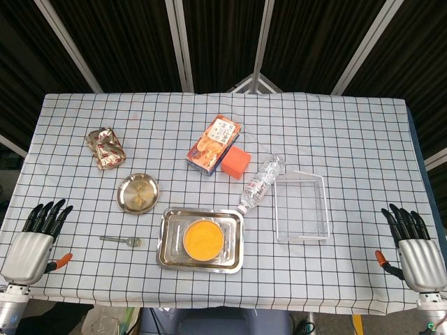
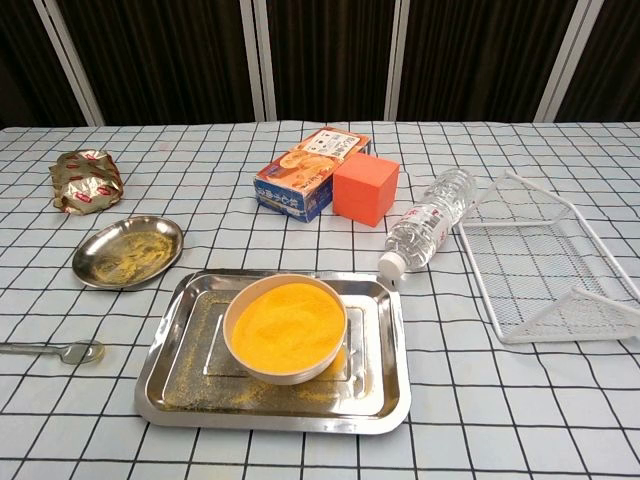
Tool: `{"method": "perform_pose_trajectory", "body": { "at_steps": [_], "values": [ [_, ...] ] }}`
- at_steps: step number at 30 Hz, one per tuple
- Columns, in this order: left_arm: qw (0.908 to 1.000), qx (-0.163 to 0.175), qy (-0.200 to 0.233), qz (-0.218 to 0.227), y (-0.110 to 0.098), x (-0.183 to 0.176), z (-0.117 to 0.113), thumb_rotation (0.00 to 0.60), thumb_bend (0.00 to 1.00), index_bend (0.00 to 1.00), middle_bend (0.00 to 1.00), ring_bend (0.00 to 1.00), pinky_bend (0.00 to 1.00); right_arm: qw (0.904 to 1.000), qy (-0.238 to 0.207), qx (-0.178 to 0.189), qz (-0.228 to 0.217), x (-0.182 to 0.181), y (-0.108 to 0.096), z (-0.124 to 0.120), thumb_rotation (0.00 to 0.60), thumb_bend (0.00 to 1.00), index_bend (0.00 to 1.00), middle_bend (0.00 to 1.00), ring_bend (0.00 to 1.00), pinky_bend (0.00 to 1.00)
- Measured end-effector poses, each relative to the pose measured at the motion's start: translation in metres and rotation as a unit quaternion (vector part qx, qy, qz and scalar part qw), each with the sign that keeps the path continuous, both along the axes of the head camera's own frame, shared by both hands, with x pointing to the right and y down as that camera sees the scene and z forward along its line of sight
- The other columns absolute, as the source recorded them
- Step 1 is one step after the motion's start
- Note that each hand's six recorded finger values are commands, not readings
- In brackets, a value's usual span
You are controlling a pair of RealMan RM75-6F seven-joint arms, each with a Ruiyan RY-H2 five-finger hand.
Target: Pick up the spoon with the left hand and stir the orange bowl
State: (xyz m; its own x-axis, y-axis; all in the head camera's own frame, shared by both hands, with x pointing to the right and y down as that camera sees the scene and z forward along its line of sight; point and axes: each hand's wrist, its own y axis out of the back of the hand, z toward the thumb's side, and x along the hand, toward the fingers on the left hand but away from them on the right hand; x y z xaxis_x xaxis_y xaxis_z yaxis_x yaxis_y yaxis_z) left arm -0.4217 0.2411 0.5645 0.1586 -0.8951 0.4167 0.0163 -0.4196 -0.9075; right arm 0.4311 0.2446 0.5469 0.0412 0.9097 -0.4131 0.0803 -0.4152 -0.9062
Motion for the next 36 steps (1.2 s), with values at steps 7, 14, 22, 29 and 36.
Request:
{"method": "perform_pose_trajectory", "body": {
  "at_steps": [7,14,22,29,36],
  "values": [
    [1.0000,-0.001,-0.001,0.000,0.000,0.000,0.000,0.600,0.13,0.00,0.00,0.00,0.00,1.0000,-0.001,0.000,-0.001,0.000,0.000,-0.001,0.600,0.36,0.00,0.00,0.00,0.00],
    [1.0000,-0.005,-0.005,-0.001,0.001,-0.001,0.001,0.600,0.13,0.00,0.00,0.00,0.00,1.0000,-0.001,-0.001,-0.002,-0.001,0.001,0.000,0.600,0.36,0.00,0.00,0.00,0.00],
    [0.9997,-0.017,-0.018,0.002,-0.001,0.001,0.009,0.600,0.16,0.27,0.62,0.56,0.64,1.0000,-0.001,-0.001,0.003,0.000,0.000,0.000,0.600,0.36,0.00,0.00,0.00,0.00],
    [0.9984,-0.047,-0.031,-0.012,-0.008,0.003,0.027,0.600,0.27,0.51,0.97,0.87,0.90,1.0000,-0.002,-0.003,0.005,0.001,0.000,0.000,0.600,0.36,0.00,0.00,0.00,0.00],
    [0.9924,-0.105,-0.064,-0.014,-0.018,0.014,0.061,0.600,0.37,0.43,0.99,0.88,0.92,1.0000,-0.001,-0.003,0.004,0.000,0.000,0.001,0.600,0.36,0.00,0.00,0.00,0.00]
  ]
}}
